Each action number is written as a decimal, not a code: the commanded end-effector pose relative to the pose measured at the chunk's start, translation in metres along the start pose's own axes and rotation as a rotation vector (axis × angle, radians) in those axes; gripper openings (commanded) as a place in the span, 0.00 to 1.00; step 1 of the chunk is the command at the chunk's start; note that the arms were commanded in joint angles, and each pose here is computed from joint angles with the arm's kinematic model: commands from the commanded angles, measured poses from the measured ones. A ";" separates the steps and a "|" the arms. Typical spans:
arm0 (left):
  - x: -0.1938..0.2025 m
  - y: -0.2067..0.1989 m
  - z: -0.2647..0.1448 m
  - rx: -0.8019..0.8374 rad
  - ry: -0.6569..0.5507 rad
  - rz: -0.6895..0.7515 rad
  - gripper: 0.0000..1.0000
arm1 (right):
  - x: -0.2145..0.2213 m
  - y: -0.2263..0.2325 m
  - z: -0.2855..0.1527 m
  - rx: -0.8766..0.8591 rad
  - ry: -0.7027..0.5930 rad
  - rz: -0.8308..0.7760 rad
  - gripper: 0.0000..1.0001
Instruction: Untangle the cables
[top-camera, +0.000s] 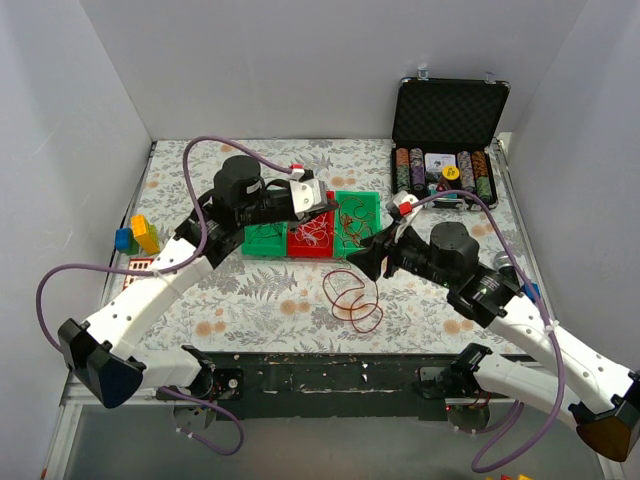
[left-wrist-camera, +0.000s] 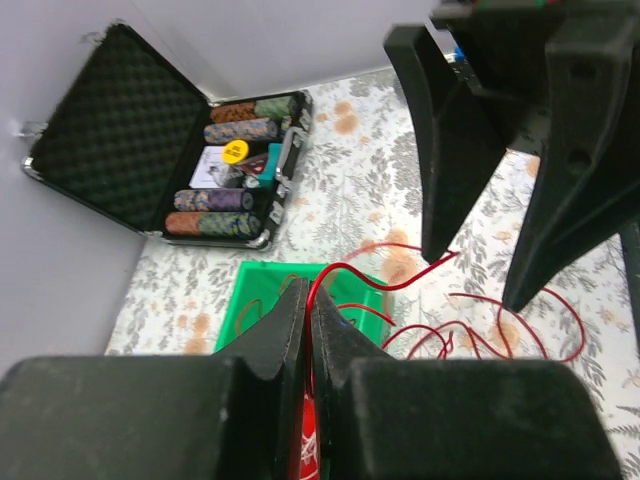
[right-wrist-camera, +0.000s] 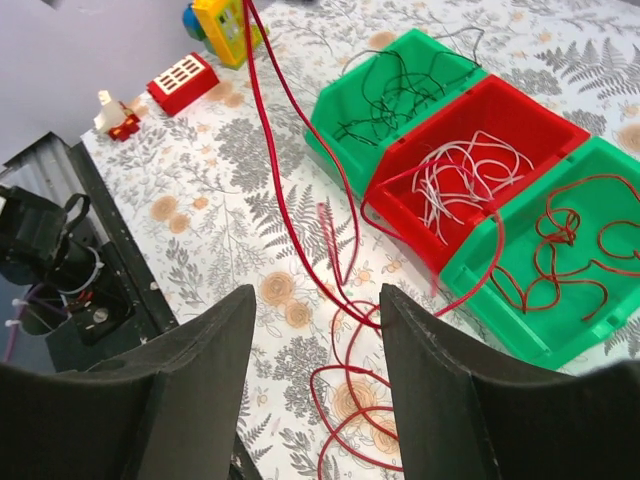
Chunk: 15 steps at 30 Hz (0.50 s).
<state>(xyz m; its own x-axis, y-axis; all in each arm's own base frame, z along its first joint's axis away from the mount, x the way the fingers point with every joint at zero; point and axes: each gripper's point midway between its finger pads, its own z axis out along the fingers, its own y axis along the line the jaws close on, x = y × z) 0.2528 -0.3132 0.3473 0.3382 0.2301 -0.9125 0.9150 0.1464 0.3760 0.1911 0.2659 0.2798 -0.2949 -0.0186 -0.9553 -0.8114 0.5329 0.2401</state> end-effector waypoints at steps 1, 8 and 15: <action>-0.034 0.027 -0.016 -0.136 -0.035 0.066 0.00 | 0.004 -0.013 -0.001 0.066 -0.034 -0.003 0.64; -0.082 0.047 -0.031 -0.205 -0.109 0.161 0.00 | 0.054 -0.018 0.010 0.041 0.041 0.019 0.68; -0.114 0.053 -0.041 -0.222 -0.167 0.185 0.00 | 0.117 -0.026 0.026 0.017 0.138 0.067 0.70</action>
<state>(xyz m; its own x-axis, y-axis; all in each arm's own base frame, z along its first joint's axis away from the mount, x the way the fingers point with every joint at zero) 0.2634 -0.3016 0.4390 0.4851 0.1603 -0.8596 0.8101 0.2878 0.5108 0.1886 0.2594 0.1585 -0.4321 -0.1408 -0.8908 -0.7612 0.5866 0.2765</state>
